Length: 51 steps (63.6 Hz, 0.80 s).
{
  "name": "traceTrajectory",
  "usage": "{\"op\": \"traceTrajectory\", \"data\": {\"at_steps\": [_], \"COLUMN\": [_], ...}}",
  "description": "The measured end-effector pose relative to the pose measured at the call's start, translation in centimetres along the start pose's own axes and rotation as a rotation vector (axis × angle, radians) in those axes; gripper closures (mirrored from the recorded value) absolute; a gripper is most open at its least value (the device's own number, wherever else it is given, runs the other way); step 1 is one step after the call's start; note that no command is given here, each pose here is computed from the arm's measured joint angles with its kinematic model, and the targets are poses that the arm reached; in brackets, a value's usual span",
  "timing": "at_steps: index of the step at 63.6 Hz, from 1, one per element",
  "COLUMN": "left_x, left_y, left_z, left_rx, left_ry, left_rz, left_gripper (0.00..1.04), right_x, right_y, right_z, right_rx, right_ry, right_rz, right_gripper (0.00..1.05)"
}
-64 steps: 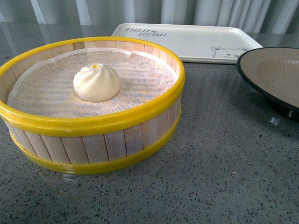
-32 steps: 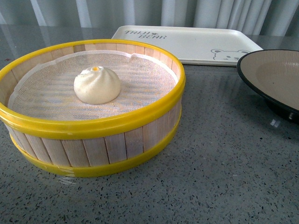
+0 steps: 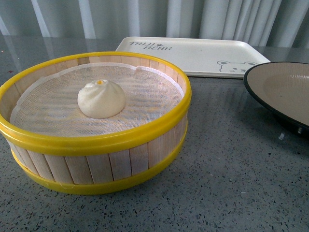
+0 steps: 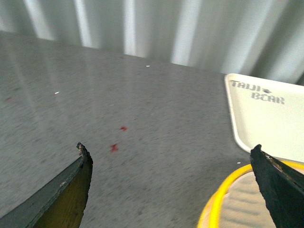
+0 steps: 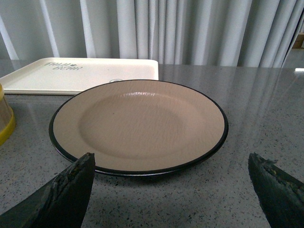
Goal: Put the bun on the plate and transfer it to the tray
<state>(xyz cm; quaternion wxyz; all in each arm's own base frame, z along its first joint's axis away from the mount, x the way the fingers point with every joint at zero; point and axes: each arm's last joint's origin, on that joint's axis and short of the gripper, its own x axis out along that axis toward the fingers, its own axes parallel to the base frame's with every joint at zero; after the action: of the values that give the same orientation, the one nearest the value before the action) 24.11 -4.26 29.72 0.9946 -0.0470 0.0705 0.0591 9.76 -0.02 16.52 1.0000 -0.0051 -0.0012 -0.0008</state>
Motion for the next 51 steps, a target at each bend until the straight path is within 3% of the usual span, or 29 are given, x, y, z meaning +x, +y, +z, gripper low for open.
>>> {"op": "traceTrajectory", "data": {"at_steps": [9, 18, 27, 51], "left_x": [2.9, 4.6, 4.6, 3.3], "left_y": [-5.0, -8.0, -8.7, -8.1], "left_z": [1.6, 0.2, -0.9, -0.4], "left_rx": [0.069, 0.089, 0.097, 0.084], "left_ry": [0.074, 0.207, 0.277, 0.336], "left_rz": [-0.125, -0.219, -0.248, -0.29], "left_gripper": [0.07, 0.07, 0.07, 0.07], "right_x": [0.0, 0.0, 0.0, 0.0], "right_y": [0.0, 0.0, 0.0, 0.0], "right_z": [0.0, 0.0, 0.0, 0.0], "right_rx": [0.0, 0.0, 0.0, 0.0], "right_ry": [0.0, 0.0, 0.0, 0.0], "right_rz": [0.0, 0.0, 0.0, 0.0], "right_gripper": [0.09, 0.09, 0.09, 0.09]}}
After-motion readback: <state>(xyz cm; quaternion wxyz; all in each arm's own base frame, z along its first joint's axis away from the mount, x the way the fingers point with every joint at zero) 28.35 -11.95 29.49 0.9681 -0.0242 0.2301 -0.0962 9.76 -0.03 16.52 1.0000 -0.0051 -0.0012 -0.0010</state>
